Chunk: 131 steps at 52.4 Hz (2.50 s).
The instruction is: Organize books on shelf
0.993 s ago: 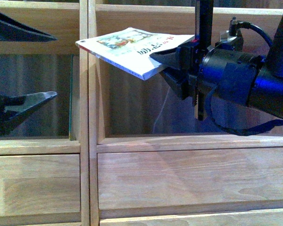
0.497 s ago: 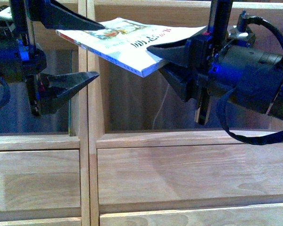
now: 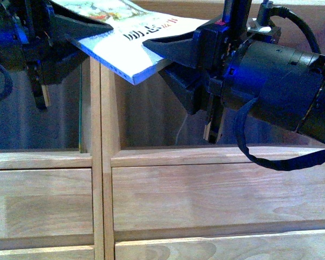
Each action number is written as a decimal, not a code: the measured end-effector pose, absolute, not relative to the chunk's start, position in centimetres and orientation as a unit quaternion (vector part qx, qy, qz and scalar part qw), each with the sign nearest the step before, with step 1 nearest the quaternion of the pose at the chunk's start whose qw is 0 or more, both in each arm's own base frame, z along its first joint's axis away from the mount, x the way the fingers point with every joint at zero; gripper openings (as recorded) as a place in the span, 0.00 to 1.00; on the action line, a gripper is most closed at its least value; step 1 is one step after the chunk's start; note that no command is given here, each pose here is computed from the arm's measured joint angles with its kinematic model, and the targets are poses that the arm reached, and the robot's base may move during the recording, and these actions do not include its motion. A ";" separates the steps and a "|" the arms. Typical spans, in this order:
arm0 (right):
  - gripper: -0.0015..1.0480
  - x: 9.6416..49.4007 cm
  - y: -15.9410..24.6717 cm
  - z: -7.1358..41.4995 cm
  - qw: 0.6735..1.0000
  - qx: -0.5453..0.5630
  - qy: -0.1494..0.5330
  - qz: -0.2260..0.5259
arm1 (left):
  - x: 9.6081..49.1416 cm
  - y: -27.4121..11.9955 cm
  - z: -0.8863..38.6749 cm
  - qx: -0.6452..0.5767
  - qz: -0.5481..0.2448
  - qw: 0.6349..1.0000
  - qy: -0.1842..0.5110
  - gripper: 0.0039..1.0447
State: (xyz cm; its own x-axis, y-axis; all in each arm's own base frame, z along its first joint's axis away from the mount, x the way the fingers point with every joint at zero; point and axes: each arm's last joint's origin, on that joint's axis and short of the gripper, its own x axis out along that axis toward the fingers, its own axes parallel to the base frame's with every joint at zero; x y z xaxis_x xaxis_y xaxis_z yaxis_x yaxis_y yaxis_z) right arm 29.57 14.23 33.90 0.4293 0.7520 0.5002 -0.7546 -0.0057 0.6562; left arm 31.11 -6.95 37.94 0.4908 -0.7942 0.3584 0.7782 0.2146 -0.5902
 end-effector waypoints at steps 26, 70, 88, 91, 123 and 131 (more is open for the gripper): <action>0.79 30.6 10.2 32.6 0.791 0.417 0.015 0.447 | 28.1 -2.7 39.2 -0.342 -0.463 0.816 -0.061 0.06; 0.93 26.5 -2.1 35.5 0.982 0.051 -0.140 0.117 | 37.9 0.5 37.8 0.103 -0.069 0.986 -0.113 0.06; 0.93 24.8 -1.8 35.4 0.980 0.026 -0.147 0.134 | 42.9 1.9 37.4 0.148 -0.018 0.983 -0.106 0.06; 0.93 24.5 -1.8 35.5 0.979 0.027 -0.150 0.137 | 43.5 2.1 37.5 0.154 -0.015 0.982 -0.112 0.06; 0.93 23.1 0.4 35.8 0.970 0.045 -0.138 0.197 | 49.7 2.6 37.3 0.122 0.027 0.986 -0.107 0.06; 0.93 23.1 1.2 35.7 0.966 0.049 -0.133 0.215 | 50.3 1.4 36.5 0.122 0.013 0.987 -0.105 0.06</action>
State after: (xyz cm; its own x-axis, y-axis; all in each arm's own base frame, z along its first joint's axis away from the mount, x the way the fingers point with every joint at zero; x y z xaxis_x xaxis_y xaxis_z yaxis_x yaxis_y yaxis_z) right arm 23.11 1.23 35.68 0.8718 0.4027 0.2789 -0.4288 0.9027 0.0368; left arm 50.34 1.37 36.53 0.9778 0.0001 0.2095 -0.0513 0.9697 0.2390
